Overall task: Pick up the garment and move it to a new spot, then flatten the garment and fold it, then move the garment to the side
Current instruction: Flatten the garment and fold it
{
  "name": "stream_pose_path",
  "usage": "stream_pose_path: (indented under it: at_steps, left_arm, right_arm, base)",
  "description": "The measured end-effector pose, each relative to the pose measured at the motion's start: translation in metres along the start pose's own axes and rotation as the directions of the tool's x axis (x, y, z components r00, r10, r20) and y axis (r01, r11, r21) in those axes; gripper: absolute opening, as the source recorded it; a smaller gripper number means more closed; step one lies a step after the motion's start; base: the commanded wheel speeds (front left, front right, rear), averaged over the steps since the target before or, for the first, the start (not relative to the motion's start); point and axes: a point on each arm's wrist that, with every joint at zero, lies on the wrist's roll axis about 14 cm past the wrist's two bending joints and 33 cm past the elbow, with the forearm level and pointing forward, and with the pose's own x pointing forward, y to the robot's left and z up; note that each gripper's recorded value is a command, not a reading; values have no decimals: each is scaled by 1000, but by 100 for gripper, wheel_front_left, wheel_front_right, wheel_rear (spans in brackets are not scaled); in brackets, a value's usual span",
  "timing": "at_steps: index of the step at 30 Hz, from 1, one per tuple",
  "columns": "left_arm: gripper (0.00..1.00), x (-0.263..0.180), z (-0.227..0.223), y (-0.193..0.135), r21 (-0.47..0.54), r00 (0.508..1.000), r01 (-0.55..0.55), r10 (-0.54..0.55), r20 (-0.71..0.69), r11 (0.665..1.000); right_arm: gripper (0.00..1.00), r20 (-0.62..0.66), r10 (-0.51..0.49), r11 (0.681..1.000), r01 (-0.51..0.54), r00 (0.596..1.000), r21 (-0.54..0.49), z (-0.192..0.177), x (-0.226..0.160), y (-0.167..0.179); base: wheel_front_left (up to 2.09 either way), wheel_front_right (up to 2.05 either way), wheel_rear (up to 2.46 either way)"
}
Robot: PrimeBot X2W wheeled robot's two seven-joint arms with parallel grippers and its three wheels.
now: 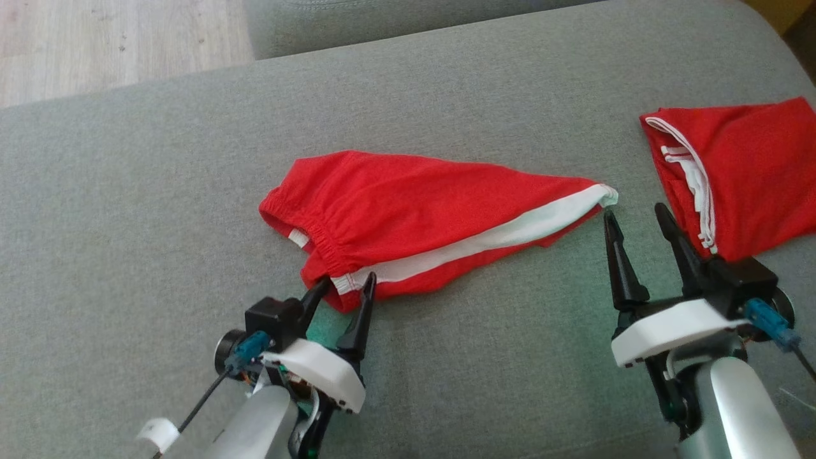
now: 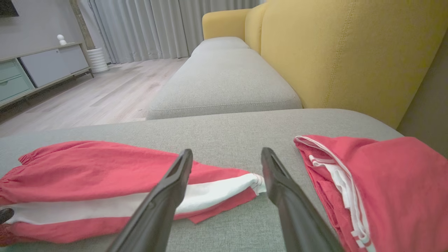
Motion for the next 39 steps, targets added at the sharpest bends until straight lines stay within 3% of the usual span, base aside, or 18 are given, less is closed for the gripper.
stream_pose_path:
  at_steps: [1, 3, 9, 18, 23, 27, 35, 36, 37, 38, 39]
  left_arm:
    - [97, 1, 1, 0, 2, 1000, 0, 0, 0, 1000]
    - [0, 1, -1, -1, -3, 1000, 3, -3, -8, 1000]
    - [0, 0, -5, 0, -18, 1000, -1, 1, -20, 1000]
    - [0, -8, 4, 26, -19, 996, -77, 77, 36, 997]
    - [0, -12, 4, 40, -24, 993, -112, 113, 39, 993]
    - [0, -14, 1, 42, -33, 992, -118, 119, 33, 992]
    - [0, -12, -4, 42, -40, 993, -113, 114, 24, 993]
    - [0, -12, -4, 42, -40, 993, -112, 113, 24, 993]
    - [0, -12, -4, 41, -40, 993, -112, 113, 24, 993]
    - [0, -12, -4, 41, -39, 993, -111, 112, 25, 993]
    - [0, -12, -3, 41, -38, 993, -111, 112, 26, 993]
  right_arm:
    - [100, 2, 1, 1000, -1, 1000, 0, 1, 0, 0]
    - [100, 0, 3, 1000, -3, 1000, 0, 0, 1, 1]
    - [100, -14, 9, 1000, -9, 1000, 1, -2, 3, 2]
    - [100, -164, -37, 999, 37, 986, -3, -23, 21, -17]
    - [100, -293, -68, 998, 71, 954, -1, -55, 26, -26]
    - [100, -409, -17, 998, 39, 912, 45, -85, 26, -8]
    - [100, -491, 0, 999, 21, 871, 37, -109, 23, -1]
    - [92, -498, 3, 999, 18, 867, 37, -110, 24, 0]
    - [92, -501, 6, 999, 13, 865, 34, -109, 26, 1]
    - [28, -502, 12, 999, 5, 865, 34, -109, 28, 3]
    - [0, -502, 17, 999, 2, 865, 39, -108, 29, 4]
  base:
    - [0, 0, 0]
    - [0, 0, 0]
    - [0, 0, 0]
    - [0, 0, 0]
    - [0, 0, 0]
    - [0, 0, 0]
    - [0, 0, 0]
    - [0, 0, 0]
    - [0, 0, 0]
    - [0, 0, 0]
    - [0, 0, 0]
